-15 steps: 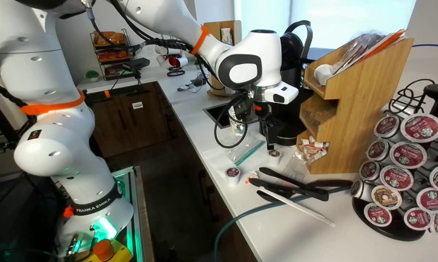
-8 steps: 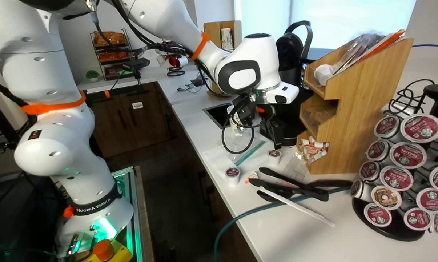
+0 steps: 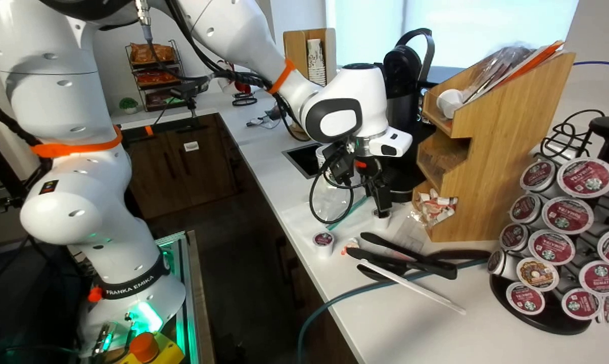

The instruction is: Remove one coffee pod from the stand on the right and put it on the countertop then place one coffee pod from the counter in the coffee maker chamber.

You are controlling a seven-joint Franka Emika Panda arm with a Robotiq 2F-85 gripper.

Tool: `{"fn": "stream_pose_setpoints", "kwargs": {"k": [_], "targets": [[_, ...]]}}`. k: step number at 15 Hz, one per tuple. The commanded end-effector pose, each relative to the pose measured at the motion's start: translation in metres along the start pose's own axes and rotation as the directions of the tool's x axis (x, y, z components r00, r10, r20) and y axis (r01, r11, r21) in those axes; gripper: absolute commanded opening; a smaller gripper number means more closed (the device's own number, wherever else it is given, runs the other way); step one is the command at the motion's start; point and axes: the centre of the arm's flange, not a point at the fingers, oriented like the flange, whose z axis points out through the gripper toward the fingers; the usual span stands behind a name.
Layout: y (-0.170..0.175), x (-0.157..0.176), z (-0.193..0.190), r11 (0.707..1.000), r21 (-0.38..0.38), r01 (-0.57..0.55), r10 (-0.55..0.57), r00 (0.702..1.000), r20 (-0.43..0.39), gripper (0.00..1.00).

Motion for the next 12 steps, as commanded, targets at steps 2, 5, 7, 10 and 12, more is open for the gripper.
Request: {"fn": "stream_pose_setpoints", "kwargs": {"k": [2, 5, 7, 10, 12], "targets": [[-0.002, -0.001, 0.015, 1.000, -0.026, -0.009, 0.010, 1.000, 0.026, 1.00], [0.002, -0.002, 0.012, 1.000, -0.015, -0.025, 0.026, 0.999, 0.020, 1.00], [0.004, -0.001, 0.012, 0.999, -0.021, -0.043, 0.043, 0.999, 0.019, 1.00], [0.002, 0.007, 0.019, 0.998, -0.024, -0.052, 0.053, 0.998, 0.021, 1.00], [0.001, 0.011, 0.022, 0.999, -0.014, -0.053, 0.053, 0.998, 0.018, 1.00]]}}
